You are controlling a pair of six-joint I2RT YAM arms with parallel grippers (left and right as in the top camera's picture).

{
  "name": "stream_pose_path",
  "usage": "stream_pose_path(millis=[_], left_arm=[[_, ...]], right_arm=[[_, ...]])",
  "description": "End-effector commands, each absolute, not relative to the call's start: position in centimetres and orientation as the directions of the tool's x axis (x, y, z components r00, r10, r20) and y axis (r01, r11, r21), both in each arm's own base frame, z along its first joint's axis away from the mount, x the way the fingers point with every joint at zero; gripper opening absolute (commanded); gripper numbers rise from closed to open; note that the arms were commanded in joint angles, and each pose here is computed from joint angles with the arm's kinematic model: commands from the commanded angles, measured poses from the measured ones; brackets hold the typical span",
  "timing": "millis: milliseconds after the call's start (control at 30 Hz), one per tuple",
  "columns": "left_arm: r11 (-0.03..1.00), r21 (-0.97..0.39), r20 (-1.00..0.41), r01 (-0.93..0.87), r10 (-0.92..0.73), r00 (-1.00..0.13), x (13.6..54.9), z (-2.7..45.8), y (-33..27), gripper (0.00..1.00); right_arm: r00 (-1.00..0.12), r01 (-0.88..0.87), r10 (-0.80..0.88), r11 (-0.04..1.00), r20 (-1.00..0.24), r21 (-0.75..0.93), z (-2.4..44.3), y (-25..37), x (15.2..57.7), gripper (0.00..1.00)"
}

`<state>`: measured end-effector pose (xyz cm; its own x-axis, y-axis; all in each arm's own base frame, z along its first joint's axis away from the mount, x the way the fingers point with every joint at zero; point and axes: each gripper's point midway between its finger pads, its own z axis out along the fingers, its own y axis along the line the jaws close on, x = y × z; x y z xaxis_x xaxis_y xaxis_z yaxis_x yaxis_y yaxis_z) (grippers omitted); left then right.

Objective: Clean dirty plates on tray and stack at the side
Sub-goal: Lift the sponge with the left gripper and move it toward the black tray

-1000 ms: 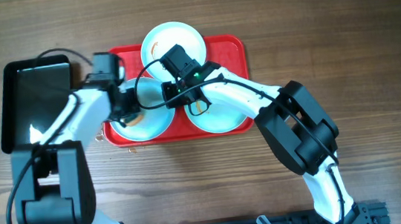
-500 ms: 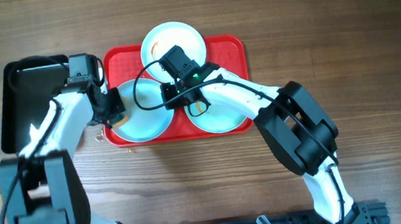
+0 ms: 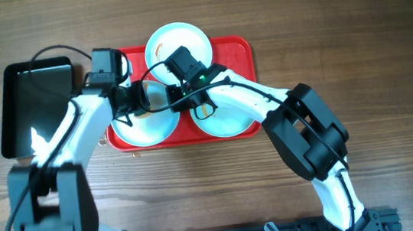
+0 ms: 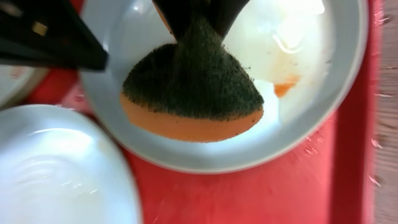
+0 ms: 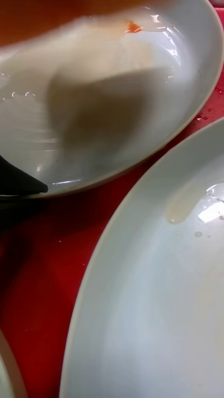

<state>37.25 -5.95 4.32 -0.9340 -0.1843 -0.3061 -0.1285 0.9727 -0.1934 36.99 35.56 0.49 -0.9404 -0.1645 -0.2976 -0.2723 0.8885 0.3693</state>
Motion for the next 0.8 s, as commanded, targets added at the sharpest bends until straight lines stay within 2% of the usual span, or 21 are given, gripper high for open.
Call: stream_pose_path(millis=[0,200,300,467,667,767], left_arm=[[0.964,-0.215,-0.244,-0.155,-0.207,-0.948,37.2,1.9,-6.6,0.04],[0.965,-0.201,-0.227,-0.169,-0.214,-0.95,37.5,0.2,-6.5,0.04],[0.975,-0.005,-0.27,-0.224,-0.217,-0.938,37.4,-0.1,-2.9,0.04],[0.924,0.25,-0.308,-0.288,-0.206,-0.929,36.5,0.6,1.8,0.04],[0.897,0.318,-0.338,-0.308,-0.196,-0.921,36.6,1.1,3.1,0.04],[0.852,0.401,-0.369,-0.335,-0.184,-0.911,36.6,2.3,4.6,0.04]], right_arm=[[-0.942,-0.272,-0.177,0.9,-0.287,0.34,-0.6,35.1,37.1,0.04],[-0.942,-0.273,-0.177,0.9,-0.287,0.34,-0.7,35.0,37.1,0.04],[-0.942,-0.272,-0.178,0.901,-0.285,0.339,-0.7,35.0,37.0,0.05],[-0.942,-0.272,-0.178,0.901,-0.284,0.339,-0.7,35.0,37.0,0.04],[-0.942,-0.271,-0.177,0.901,-0.283,0.338,-0.7,35.0,37.0,0.04],[-0.943,-0.271,-0.177,0.901,-0.283,0.338,-0.7,35.0,37.0,0.04]])
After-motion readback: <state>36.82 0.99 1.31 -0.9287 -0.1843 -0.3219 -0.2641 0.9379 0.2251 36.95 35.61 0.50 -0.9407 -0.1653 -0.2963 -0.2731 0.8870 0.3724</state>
